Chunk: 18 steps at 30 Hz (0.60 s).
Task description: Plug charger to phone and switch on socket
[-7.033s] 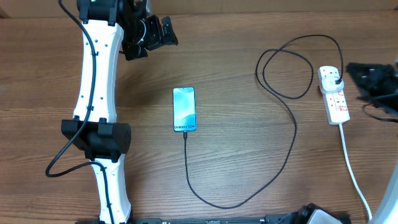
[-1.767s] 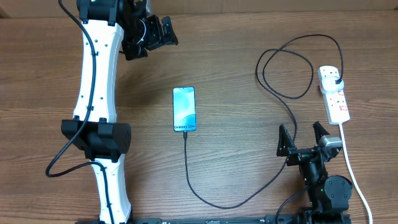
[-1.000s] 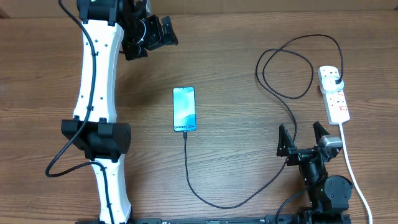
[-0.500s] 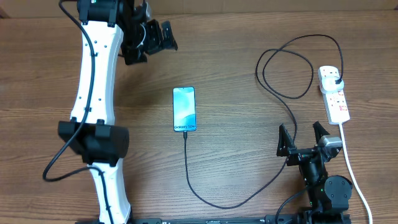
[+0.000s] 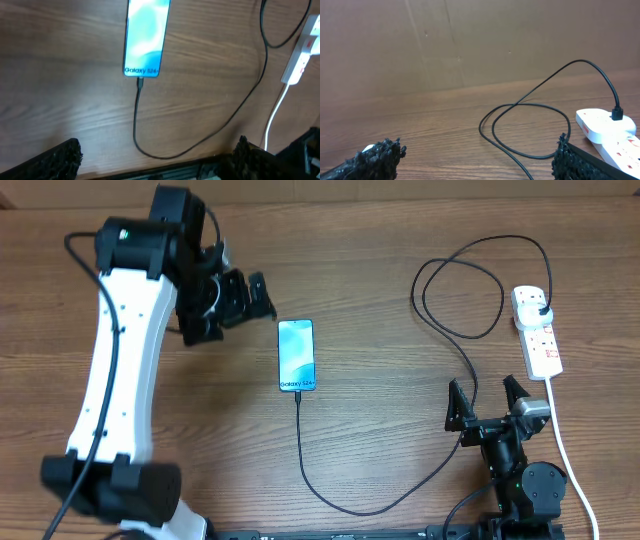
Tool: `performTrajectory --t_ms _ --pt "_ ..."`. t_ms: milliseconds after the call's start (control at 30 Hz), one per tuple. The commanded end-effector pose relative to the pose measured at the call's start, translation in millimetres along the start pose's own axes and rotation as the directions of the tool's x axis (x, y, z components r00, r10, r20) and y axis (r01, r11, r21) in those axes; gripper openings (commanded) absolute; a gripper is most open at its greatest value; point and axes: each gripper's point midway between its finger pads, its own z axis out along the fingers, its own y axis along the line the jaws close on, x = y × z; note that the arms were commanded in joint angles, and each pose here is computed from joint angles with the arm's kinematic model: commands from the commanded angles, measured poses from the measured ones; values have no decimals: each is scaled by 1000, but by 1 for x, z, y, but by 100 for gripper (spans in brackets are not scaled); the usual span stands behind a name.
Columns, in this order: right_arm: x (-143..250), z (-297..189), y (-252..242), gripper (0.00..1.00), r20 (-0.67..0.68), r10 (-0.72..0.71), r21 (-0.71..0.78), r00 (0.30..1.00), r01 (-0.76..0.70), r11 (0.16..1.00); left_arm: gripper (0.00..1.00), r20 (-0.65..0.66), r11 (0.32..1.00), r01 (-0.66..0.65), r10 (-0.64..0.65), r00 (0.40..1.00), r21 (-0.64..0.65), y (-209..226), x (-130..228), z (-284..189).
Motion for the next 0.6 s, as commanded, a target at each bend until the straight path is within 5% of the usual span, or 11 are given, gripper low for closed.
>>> performTrajectory --t_ms 0,300,567 --pt "2 0 2 100 1 -2 -11 1000 2 1000 100 3 1000 4 -4 1000 14 3 28 -10" --pt "2 0 2 100 1 -2 -11 1000 2 1000 100 167 992 -18 39 985 -123 63 70 1" --pt "2 0 2 100 1 -1 -11 1000 1 1000 100 539 975 -174 222 812 -139 82 58 12"
